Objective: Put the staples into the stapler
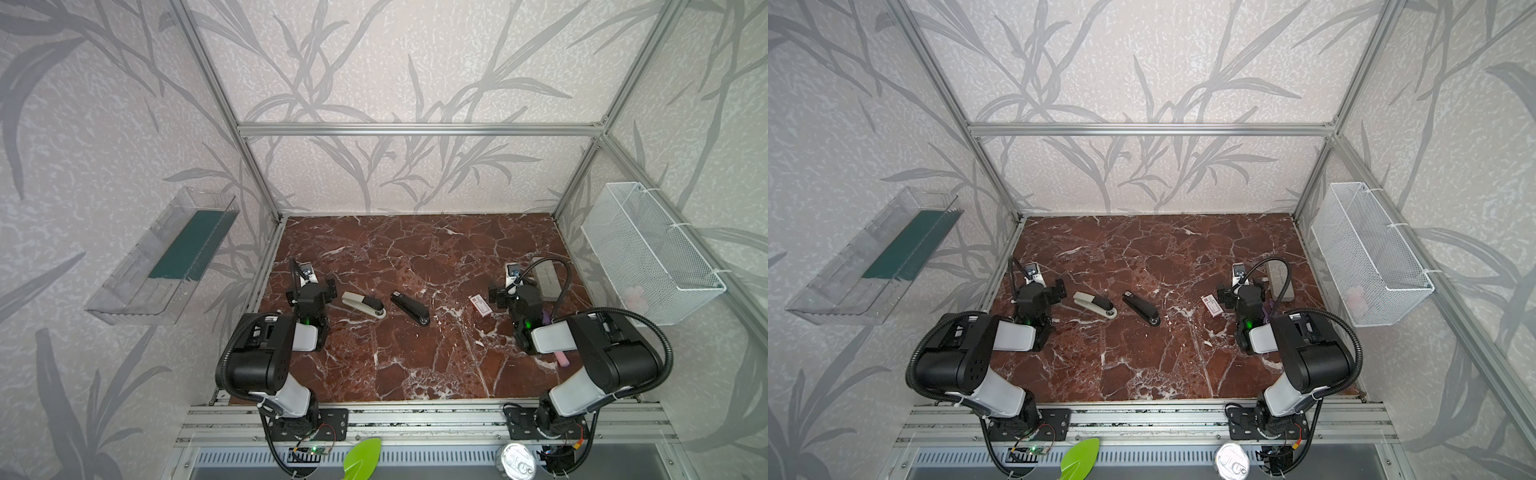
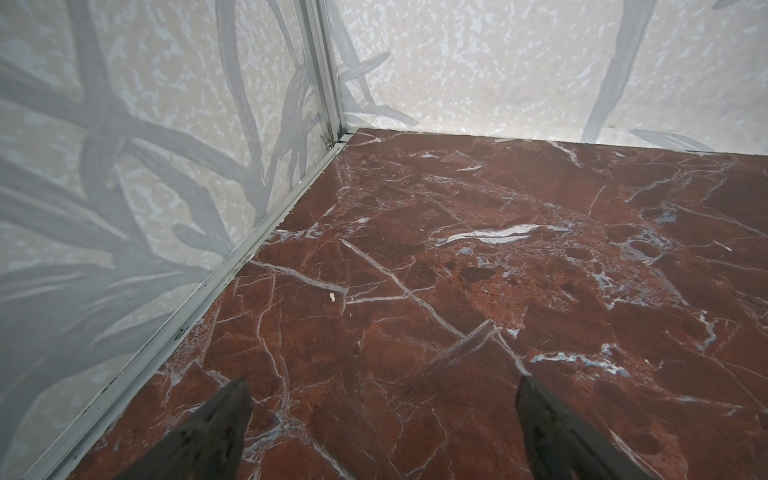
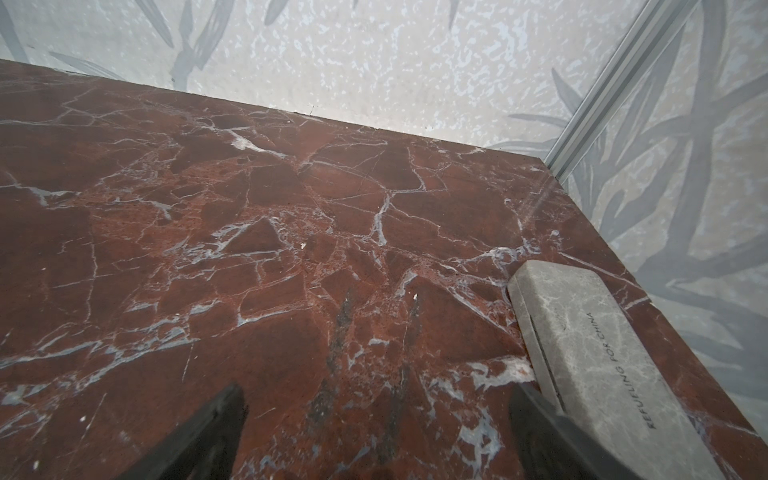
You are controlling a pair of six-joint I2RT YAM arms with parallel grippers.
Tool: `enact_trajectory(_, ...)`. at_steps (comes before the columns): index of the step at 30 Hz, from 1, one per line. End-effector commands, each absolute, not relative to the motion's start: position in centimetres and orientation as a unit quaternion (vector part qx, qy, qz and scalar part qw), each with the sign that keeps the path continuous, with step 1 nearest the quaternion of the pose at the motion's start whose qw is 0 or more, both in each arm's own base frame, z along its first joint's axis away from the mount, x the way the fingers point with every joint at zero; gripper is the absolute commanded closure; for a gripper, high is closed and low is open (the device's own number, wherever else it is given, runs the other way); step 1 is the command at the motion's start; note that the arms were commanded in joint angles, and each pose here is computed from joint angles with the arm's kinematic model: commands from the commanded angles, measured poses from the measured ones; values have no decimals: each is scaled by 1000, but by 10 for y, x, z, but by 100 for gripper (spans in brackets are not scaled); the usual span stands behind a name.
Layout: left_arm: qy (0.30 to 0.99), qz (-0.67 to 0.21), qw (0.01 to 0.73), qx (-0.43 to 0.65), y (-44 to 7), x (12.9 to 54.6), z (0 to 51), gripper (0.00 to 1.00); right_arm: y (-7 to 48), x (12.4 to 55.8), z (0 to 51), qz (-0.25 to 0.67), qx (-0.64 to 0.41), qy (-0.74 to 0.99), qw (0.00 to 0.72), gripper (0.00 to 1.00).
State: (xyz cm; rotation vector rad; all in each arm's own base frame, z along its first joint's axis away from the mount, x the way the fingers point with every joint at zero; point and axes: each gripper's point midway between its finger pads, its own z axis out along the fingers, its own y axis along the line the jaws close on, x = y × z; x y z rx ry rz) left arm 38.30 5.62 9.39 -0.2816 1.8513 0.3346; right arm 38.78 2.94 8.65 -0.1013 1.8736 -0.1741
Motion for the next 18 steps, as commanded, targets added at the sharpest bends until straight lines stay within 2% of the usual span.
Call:
enact_trajectory(1, 787, 138, 589, -121, 55, 388, 101, 1, 29, 394, 97, -75, -40, 794, 602, 1)
enact_trajectory(5, 788, 128, 588, -129, 58, 387, 100, 1, 27, 395, 97, -70, -35, 797, 599, 1)
enact_trajectory(9, 787, 142, 581, -151, 67, 382, 123, 1, 34, 383, 126, -101, -45, 776, 621, 1)
enact_trajectory(12, 793, 160, 567, -154, 70, 384, 140, 1, 49, 377, 146, -103, -67, 782, 612, 1)
enact_trajectory(16, 779, 135, 576, -209, 73, 382, 174, 1, 48, 369, 176, -33, 7, 789, 614, 1)
enact_trajectory(18, 767, 85, 570, -282, 75, 374, 183, 1, 31, 355, 183, 45, 133, 799, 585, 1)
